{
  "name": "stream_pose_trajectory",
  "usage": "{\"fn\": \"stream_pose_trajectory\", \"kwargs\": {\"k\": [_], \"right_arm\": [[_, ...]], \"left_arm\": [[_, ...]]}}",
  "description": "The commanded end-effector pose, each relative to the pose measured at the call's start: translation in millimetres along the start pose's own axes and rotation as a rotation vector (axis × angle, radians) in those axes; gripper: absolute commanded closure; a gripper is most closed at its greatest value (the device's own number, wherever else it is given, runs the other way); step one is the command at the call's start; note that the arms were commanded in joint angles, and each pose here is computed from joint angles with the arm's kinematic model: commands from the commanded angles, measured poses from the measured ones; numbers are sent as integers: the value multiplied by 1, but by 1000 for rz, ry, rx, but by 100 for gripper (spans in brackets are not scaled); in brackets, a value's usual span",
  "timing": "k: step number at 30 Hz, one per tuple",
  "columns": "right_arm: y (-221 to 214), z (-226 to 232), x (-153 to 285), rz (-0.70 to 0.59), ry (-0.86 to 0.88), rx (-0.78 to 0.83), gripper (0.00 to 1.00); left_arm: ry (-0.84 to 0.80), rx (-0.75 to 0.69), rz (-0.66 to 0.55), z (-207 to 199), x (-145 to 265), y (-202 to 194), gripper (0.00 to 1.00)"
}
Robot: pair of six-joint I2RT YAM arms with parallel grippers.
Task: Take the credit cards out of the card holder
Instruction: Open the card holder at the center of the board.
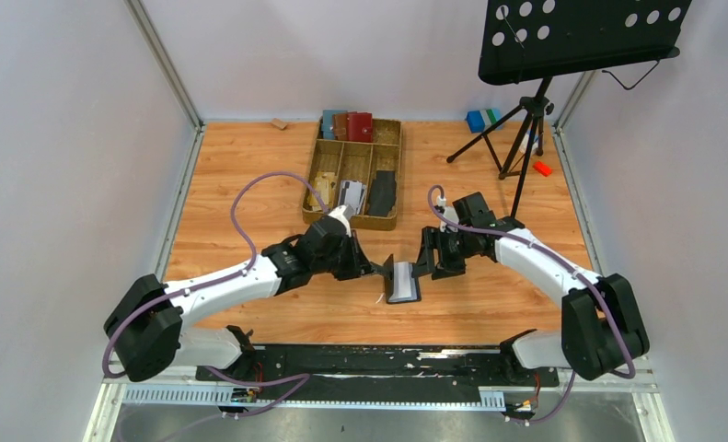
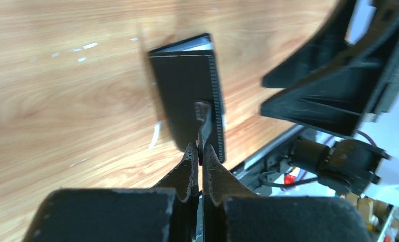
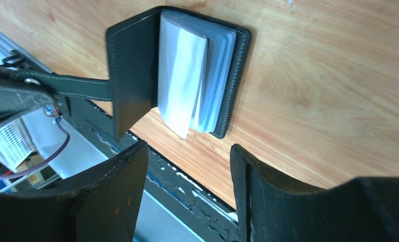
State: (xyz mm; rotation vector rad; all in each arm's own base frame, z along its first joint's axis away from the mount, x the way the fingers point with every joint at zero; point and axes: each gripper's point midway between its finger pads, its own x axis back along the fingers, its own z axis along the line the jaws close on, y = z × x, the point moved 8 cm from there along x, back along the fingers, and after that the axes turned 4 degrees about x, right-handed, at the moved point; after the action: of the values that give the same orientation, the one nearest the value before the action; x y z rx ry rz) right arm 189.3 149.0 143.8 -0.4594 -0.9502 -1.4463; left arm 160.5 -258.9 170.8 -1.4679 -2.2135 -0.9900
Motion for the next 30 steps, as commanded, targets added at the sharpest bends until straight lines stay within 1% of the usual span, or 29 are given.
{"fn": "stream_pose_trajectory", "kwargs": {"k": [1, 4, 8, 9, 11, 14, 17, 22, 30], "right_arm": [[5, -5, 1, -21, -103, 28, 39], [4, -5, -8, 6, -105, 23, 38], [5, -5, -17, 12, -126, 29, 35], [5, -6, -19, 18, -138, 24, 34], [6, -10, -22, 28, -163, 24, 34], [8, -15, -22, 27, -249, 54, 34], [8, -19, -23, 41, -274, 71, 34], [6, -17, -33, 64, -235, 75, 34], [5, 7, -46, 90, -157, 125, 34]], "left_arm": [[219, 50, -15, 33, 12, -3, 100], [354, 61, 18, 53, 12, -11, 100], [531, 22, 88, 68, 13, -14, 100], [549, 15, 99, 70, 12, -15, 100], [557, 11, 121, 72, 9, -17, 100], [586, 14, 166, 81, 4, -24, 100], [607, 13, 181, 86, 4, -28, 100], [590, 5, 173, 81, 3, -25, 100], [544, -1, 187, 75, -1, -25, 100]]}}
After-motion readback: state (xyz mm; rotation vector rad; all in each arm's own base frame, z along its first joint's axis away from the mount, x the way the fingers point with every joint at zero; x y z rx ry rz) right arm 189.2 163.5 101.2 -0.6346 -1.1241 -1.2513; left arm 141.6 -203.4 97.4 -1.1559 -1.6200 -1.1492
